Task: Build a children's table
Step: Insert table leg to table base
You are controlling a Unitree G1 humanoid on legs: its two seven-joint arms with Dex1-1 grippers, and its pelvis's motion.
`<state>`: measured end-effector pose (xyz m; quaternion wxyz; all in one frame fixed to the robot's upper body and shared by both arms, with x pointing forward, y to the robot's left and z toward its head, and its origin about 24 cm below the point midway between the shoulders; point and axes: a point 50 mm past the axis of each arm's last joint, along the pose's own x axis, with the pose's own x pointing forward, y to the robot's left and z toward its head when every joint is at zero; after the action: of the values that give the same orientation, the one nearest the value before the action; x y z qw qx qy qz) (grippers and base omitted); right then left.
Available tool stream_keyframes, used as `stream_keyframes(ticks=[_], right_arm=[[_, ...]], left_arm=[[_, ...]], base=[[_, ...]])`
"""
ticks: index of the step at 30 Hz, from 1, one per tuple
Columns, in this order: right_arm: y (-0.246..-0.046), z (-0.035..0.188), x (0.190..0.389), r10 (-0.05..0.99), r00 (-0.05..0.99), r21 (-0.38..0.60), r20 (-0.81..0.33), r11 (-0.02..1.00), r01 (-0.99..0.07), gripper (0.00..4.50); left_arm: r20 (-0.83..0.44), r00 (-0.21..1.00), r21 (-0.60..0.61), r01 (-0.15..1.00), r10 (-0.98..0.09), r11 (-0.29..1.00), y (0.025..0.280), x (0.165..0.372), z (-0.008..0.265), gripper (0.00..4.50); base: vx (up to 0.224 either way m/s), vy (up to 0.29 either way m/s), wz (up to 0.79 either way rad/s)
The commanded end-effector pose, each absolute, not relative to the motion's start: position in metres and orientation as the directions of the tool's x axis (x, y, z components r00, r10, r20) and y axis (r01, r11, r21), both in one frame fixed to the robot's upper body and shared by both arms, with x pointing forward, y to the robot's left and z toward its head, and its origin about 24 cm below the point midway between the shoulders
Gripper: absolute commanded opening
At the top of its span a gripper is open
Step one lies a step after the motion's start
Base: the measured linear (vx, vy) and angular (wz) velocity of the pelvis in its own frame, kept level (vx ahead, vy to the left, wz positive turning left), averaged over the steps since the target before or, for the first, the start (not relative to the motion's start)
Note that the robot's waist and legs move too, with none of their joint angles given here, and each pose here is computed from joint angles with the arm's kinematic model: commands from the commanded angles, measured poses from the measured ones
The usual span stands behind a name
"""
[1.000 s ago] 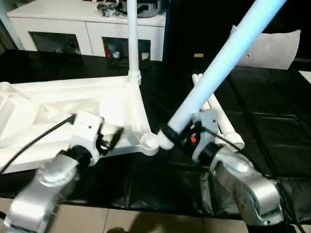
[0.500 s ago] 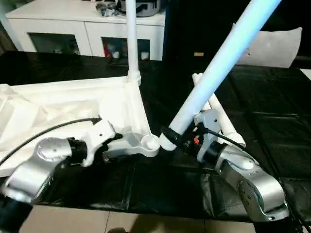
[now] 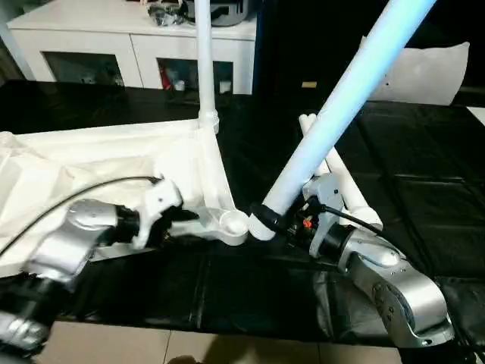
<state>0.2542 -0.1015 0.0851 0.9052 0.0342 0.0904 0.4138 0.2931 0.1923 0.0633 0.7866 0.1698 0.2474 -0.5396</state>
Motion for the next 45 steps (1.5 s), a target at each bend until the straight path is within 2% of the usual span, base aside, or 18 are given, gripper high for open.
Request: stream_keyframes(ticks=[1,2,6,7,8,11,13,17,20,23,25,28,29,35,40,44,45], right_arm=[[-0.100,0.086,0.254,0.765,0.629,0.124,-0.136,0.643,-0.756,1.90],[-0.100,0.086,0.254,0.766,0.628,0.125,-0.136,0.642,-0.756,1.90],[-0.101,0.086,0.254,0.767,0.627,0.124,-0.138,0.641,-0.757,1.90],[-0.101,0.086,0.253,0.769,0.623,0.125,-0.143,0.639,-0.759,1.90],[-0.102,0.085,0.253,0.770,0.621,0.124,-0.146,0.637,-0.761,1.90],[-0.101,0.085,0.253,0.771,0.619,0.122,-0.149,0.635,-0.763,1.90],[-0.101,0.085,0.253,0.771,0.619,0.123,-0.148,0.635,-0.763,1.90],[-0.100,0.085,0.254,0.775,0.614,0.123,-0.149,0.630,-0.767,1.90],[-0.099,0.085,0.253,0.779,0.609,0.123,-0.150,0.626,-0.770,1.90],[-0.099,0.085,0.253,0.782,0.605,0.125,-0.152,0.622,-0.773,1.90],[-0.099,0.085,0.254,0.785,0.600,0.124,-0.156,0.618,-0.776,1.90],[-0.098,0.085,0.256,0.786,0.597,0.119,-0.161,0.616,-0.779,1.90],[-0.098,0.085,0.257,0.788,0.592,0.114,-0.167,0.612,-0.783,1.90],[-0.096,0.086,0.263,0.794,0.578,0.122,-0.189,0.603,-0.788,1.90],[-0.097,0.086,0.274,0.781,0.591,0.122,-0.202,0.618,-0.776,1.90],[-0.093,0.091,0.272,0.813,0.552,0.121,-0.185,0.576,-0.808,1.90],[-0.093,0.091,0.271,0.816,0.547,0.124,-0.187,0.572,-0.811,1.90]], left_arm=[[-0.589,0.291,0.020,0.938,-0.754,0.347,0.192,0.298,0.065,2.66],[-0.595,0.288,0.020,0.939,-0.750,0.344,0.193,0.298,0.065,2.35],[-0.610,0.285,0.025,0.940,-0.740,0.341,0.196,0.300,0.064,2.35],[-0.614,0.281,0.021,0.940,-0.737,0.341,0.197,0.300,0.062,2.03],[-0.617,0.279,0.020,0.941,-0.736,0.339,0.198,0.300,0.062,1.91],[-0.626,0.271,0.017,0.942,-0.731,0.335,0.200,0.301,0.060,1.95],[-0.628,0.268,0.014,0.943,-0.731,0.333,0.201,0.301,0.060,1.56],[-0.627,0.269,0.018,0.943,-0.731,0.332,0.202,0.301,0.059,1.54],[-0.626,0.273,0.023,0.943,-0.730,0.333,0.201,0.302,0.057,1.13],[-0.626,0.283,0.035,0.941,-0.726,0.336,0.199,0.304,0.055,1.06],[-0.629,0.284,0.040,0.941,-0.724,0.335,0.199,0.304,0.054,0.71],[-0.633,0.286,0.049,0.942,-0.719,0.332,0.199,0.306,0.054,0.66],[-0.634,0.288,0.056,0.943,-0.717,0.329,0.199,0.306,0.054,0.35],[-0.648,0.253,0.073,0.960,-0.719,0.272,0.193,0.305,0.054,0.00],[-0.698,0.174,0.092,0.984,-0.694,0.153,0.184,0.293,0.046,0.00],[-0.578,0.042,0.020,0.999,-0.815,0.038,0.150,0.284,0.053,0.00],[-0.574,0.035,0.017,0.999,-0.818,0.030,0.149,0.284,0.053,0.00]], base=[[0.000,0.000,0.00],[0.000,0.000,0.00],[0.000,0.000,0.00],[0.000,0.000,0.00],[0.000,0.000,0.00],[0.000,0.000,0.00],[0.000,0.000,0.00],[0.000,0.000,0.00],[0.000,0.000,0.00],[0.000,0.000,0.00],[0.000,0.000,0.00],[0.000,0.000,0.00],[0.000,0.000,0.00],[0.000,0.000,0.00],[0.000,0.000,0.00],[0.000,0.000,0.00],[0.000,0.000,0.00]])
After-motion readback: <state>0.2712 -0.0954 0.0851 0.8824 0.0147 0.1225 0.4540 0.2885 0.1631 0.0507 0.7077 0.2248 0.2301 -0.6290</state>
